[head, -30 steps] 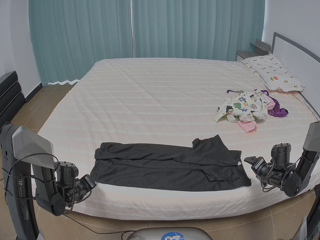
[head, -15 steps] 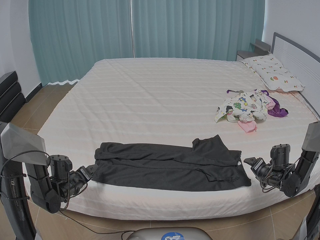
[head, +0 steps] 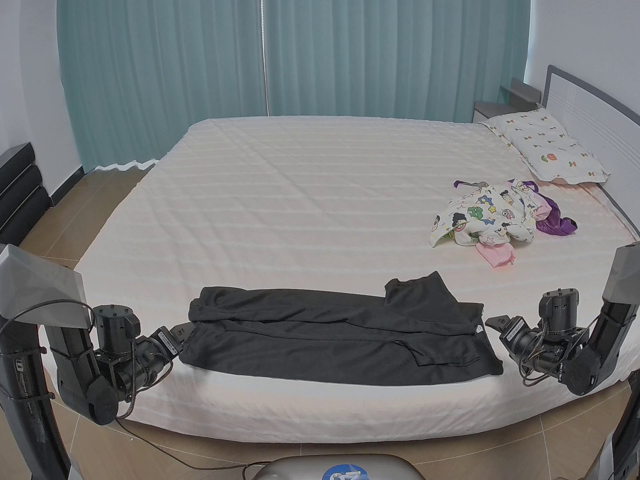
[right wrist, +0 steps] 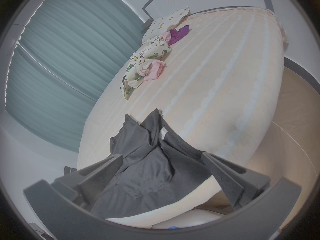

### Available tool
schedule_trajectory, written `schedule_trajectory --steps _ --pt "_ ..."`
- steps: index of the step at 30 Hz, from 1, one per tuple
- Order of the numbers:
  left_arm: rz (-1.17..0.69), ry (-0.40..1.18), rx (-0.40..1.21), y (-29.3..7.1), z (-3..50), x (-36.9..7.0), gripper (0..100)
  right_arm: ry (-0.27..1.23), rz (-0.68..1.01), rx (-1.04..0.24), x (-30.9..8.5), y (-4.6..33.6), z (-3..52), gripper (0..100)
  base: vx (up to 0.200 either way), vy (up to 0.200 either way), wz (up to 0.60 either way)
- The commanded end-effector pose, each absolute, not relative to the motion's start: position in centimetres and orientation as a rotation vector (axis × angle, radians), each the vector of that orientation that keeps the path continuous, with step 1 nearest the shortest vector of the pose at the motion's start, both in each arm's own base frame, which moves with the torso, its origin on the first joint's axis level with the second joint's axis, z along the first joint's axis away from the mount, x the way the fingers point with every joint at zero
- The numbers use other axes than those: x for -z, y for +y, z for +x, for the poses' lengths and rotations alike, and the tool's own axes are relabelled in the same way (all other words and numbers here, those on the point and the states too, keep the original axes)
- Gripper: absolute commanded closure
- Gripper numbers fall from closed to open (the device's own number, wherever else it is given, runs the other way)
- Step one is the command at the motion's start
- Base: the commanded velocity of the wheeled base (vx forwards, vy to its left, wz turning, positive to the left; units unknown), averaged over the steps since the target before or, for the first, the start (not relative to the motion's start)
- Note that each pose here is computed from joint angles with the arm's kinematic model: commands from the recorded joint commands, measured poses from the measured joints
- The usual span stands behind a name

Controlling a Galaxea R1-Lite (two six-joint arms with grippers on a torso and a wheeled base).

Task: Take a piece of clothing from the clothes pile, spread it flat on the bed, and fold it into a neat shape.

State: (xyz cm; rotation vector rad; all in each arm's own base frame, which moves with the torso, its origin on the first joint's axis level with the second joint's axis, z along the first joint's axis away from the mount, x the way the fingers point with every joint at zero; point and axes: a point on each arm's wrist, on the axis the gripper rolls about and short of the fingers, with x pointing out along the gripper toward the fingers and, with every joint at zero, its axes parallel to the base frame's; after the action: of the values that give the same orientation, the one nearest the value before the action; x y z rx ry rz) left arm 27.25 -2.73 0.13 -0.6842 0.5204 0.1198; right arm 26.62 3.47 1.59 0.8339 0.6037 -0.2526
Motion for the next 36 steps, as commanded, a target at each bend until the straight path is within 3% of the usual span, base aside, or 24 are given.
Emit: schedule_trajectory --steps 1,20,28,36 --pt "-0.683 0.517 -0.122 -2.7 27.3 -0.1 0 0.605 0.834 0.252 -1.5 3.5 26.6 0 0.2 0.0 0.0" --pt "-0.688 0.458 -0.119 -2.3 28.6 -0.8 0 0.617 0.83 0.248 -1.3 3.7 26.6 0 0.011 0.0 0.0" --pt "-0.64 0.425 -0.094 -2.6 31.9 -1.6 0 0.622 0.828 0.244 -1.3 3.9 26.5 0 0.0 0.0 0.0" --pt "-0.555 0.515 -0.052 -2.9 37.8 -0.8 0 0.651 0.815 0.24 -0.7 4.3 26.3 0 0.0 0.0 0.0"
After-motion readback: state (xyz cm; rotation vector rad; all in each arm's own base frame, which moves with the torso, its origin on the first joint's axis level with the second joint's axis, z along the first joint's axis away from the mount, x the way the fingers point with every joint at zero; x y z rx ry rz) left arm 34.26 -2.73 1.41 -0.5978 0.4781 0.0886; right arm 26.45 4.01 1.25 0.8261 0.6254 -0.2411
